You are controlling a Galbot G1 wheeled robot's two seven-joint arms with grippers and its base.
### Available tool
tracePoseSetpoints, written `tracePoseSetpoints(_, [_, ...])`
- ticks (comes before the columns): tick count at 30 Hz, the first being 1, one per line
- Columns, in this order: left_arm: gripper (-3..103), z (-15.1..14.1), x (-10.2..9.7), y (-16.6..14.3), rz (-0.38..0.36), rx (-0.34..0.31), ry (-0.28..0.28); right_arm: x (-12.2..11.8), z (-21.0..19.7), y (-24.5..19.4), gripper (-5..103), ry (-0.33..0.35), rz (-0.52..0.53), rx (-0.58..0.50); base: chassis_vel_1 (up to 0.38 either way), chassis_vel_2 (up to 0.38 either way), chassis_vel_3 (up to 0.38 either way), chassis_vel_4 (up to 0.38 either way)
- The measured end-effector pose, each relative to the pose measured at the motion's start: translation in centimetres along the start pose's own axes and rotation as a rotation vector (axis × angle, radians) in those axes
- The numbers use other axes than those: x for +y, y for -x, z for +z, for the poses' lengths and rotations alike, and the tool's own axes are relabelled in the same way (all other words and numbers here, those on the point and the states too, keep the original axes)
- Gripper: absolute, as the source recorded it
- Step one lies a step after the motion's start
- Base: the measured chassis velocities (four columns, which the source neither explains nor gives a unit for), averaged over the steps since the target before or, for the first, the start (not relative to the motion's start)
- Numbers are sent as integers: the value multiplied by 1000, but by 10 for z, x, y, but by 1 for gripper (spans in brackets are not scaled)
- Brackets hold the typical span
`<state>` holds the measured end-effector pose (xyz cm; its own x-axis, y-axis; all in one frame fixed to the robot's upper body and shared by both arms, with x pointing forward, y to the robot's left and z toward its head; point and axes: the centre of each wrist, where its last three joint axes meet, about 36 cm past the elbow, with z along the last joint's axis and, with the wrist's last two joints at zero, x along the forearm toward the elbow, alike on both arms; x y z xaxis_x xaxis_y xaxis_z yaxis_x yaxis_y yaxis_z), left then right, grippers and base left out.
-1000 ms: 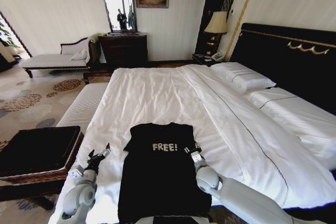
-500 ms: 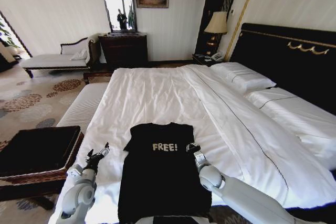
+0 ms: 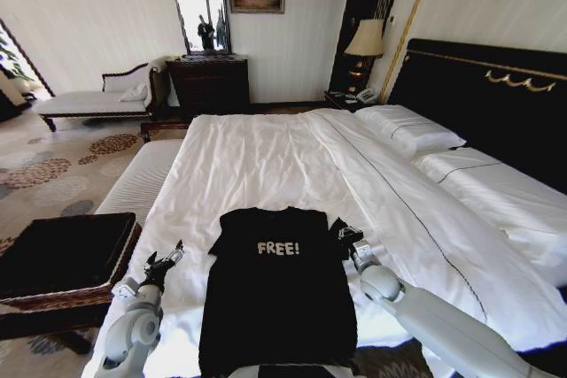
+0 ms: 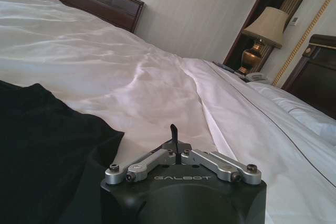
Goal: Fold the clothes on the bed and place them into the basket.
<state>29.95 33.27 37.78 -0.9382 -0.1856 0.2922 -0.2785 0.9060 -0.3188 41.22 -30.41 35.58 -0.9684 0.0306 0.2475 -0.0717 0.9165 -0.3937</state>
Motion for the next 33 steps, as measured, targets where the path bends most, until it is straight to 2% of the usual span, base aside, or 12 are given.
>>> tracePoseSetpoints(4, [100, 0, 0, 0, 0, 0, -2, -4, 2, 2, 0, 19, 28, -10, 0, 0, 0, 0])
tracePoseSetpoints(10, [100, 2, 0, -1, -2, 3, -9, -2, 2, 3, 0, 82, 65, -52, 0, 0, 0, 0])
tracePoseSetpoints(12, [100, 3, 0, -1, -4, 4, -15, 0, 12, 5, 0, 94, 96, -36, 0, 0, 0, 0])
tracePoseSetpoints(21, [100, 5, 1, 1, -8, 6, -29, -1, 62, 17, 0, 43, 177, -27, 0, 0, 0, 0])
tracePoseSetpoints(33, [100, 7, -2, 4, -5, 10, -44, 0, 64, 21, 0, 52, 209, -35, 0, 0, 0, 0])
